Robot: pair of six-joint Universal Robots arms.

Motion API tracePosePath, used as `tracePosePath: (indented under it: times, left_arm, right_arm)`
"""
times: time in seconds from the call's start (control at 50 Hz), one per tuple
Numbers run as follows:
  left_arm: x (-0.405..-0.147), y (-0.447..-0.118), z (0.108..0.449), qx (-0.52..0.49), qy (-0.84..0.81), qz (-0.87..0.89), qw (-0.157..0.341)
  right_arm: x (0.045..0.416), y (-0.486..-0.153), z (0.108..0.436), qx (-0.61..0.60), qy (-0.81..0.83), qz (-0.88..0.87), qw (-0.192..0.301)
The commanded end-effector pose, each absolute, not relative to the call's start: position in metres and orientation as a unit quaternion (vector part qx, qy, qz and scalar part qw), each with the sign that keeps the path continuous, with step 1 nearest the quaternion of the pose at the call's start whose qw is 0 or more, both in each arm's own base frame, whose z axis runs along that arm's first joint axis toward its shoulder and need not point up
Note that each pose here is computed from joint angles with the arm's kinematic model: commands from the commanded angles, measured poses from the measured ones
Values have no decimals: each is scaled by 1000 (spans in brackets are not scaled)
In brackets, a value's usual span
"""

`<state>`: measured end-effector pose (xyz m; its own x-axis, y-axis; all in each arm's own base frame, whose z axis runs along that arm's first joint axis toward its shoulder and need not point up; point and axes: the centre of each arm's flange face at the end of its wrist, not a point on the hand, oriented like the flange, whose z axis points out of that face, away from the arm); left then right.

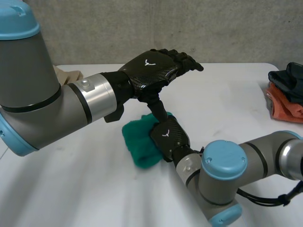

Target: Fold the laundry.

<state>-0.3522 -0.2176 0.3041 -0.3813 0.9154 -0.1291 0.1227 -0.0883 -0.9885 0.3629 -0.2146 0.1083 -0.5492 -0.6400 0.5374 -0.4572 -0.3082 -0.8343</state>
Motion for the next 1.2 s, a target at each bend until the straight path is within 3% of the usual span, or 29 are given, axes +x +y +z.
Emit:
tracePosePath:
  times: [0.02, 0.08, 0.14, 0.24, 0.3, 0.48, 0.54, 0.66, 0.78, 0.82, 0.9, 1.02, 1.12, 1.2]
  left_arm:
    - [-352, -218, 307, -443, -583, 594, 335]
    - [-352, -220, 309, -441, -580, 598, 333]
    - [-351, -220, 321, -440, -567, 612, 331]
    - [-350, -220, 338, -429, -555, 629, 334]
    - [-348, -222, 347, -409, -558, 637, 340]
    - [-348, -223, 349, -390, -560, 642, 350]
    - [-348, -222, 346, -391, -563, 637, 351]
    - [-350, -223, 337, -391, -573, 628, 352]
    - [-350, -222, 328, -393, -582, 618, 353]
    - [-350, -222, 326, -394, -584, 616, 352]
    - [-350, -221, 327, -395, -582, 618, 352]
    - [-350, -220, 335, -395, -574, 625, 352]
    - [-351, -215, 339, -397, -568, 628, 354]
    - [-352, -207, 343, -401, -562, 628, 359]
  right_arm:
    - [371, -236, 128, -446, 569, -688, 64]
    - [365, -257, 146, -423, 562, -709, 51]
    - [354, -286, 191, -377, 538, -753, 35]
    - [315, -342, 260, -290, 503, -814, 0]
    - [290, -367, 284, -252, 489, -835, -21]
    - [135, -456, 331, -129, 454, -872, -134]
    - [102, -472, 323, -131, 450, -871, -148]
    - [35, -513, 236, -188, 490, -841, -128]
    - [-17, -519, 136, -196, 574, -786, -116]
    - [-25, -516, 126, -196, 585, -778, -120]
    - [-32, -507, 125, -202, 592, -771, -122]
    - [-28, -499, 177, -206, 562, -792, -121]
    - [-25, -493, 223, -186, 536, -818, -91]
    - [-26, -485, 226, -158, 552, -816, -60]
